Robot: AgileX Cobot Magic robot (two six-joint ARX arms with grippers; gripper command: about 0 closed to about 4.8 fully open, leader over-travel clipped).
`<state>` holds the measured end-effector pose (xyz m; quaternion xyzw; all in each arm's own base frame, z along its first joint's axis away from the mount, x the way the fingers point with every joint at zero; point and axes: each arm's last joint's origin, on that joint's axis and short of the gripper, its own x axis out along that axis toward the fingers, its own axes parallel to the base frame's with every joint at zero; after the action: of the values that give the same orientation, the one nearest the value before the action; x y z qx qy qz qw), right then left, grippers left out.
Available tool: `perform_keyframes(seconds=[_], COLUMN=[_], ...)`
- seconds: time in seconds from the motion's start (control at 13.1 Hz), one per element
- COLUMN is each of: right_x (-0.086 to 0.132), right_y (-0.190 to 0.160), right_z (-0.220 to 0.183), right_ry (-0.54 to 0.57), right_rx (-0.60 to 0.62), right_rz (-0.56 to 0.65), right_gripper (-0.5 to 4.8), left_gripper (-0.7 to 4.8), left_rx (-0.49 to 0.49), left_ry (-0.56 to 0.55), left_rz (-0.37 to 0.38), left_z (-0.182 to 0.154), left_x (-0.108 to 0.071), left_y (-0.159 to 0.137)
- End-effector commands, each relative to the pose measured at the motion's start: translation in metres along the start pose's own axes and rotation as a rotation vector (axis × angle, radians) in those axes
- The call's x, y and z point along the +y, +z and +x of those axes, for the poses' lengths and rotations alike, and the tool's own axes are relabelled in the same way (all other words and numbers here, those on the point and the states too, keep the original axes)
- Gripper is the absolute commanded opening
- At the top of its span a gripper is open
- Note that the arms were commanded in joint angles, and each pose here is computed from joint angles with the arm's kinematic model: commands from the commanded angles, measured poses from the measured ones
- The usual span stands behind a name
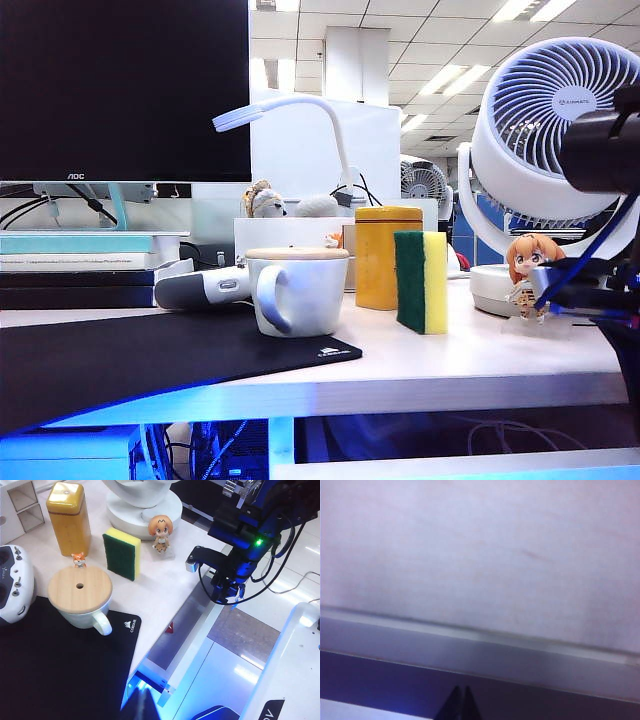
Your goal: Open the drawer, place the cleaning sponge inside, then close the drawer.
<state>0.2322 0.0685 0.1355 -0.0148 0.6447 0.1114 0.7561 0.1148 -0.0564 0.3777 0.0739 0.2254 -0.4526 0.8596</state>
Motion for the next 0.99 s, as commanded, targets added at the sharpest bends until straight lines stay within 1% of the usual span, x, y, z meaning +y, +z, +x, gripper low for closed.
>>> perform_keyframes(seconds=[0.08, 0.3, 0.53, 0.76, 0.99], right_x=[0.000, 0.000, -0.001, -0.001, -0.001], right_y=[0.000, -0.005, -0.007, -0.012, -0.012], right_z=[-0.001, -0.001, -0.001, -0.002, -0.002], right_ry=[-0.002, -0.007, -0.008, -0.013, -0.012], right_rx=[0.004, 0.051, 0.067, 0.125, 0.127], right_rz=[-0.001, -0.011, -0.021, -0.043, -0.044], right_gripper=[-0.07, -0.07, -0.07, -0.07, -0.07], left_gripper=[-0.05, -0.05, -0.05, -0.05, -0.05], left_rx=[-0.015, -0.015, -0.012, 0.002, 0.002], left_ry=[-0.002, -0.002, -0.003, -0.006, -0.006], left_rz=[0.014, 0.014, 0.012, 0.002, 0.003], left_z=[-0.001, -0.001, -0.001, -0.001, -0.001], left_x=[0.000, 0.000, -0.001, -0.001, -0.001], left_y=[0.002, 0.002, 0.002, 0.000, 0.000])
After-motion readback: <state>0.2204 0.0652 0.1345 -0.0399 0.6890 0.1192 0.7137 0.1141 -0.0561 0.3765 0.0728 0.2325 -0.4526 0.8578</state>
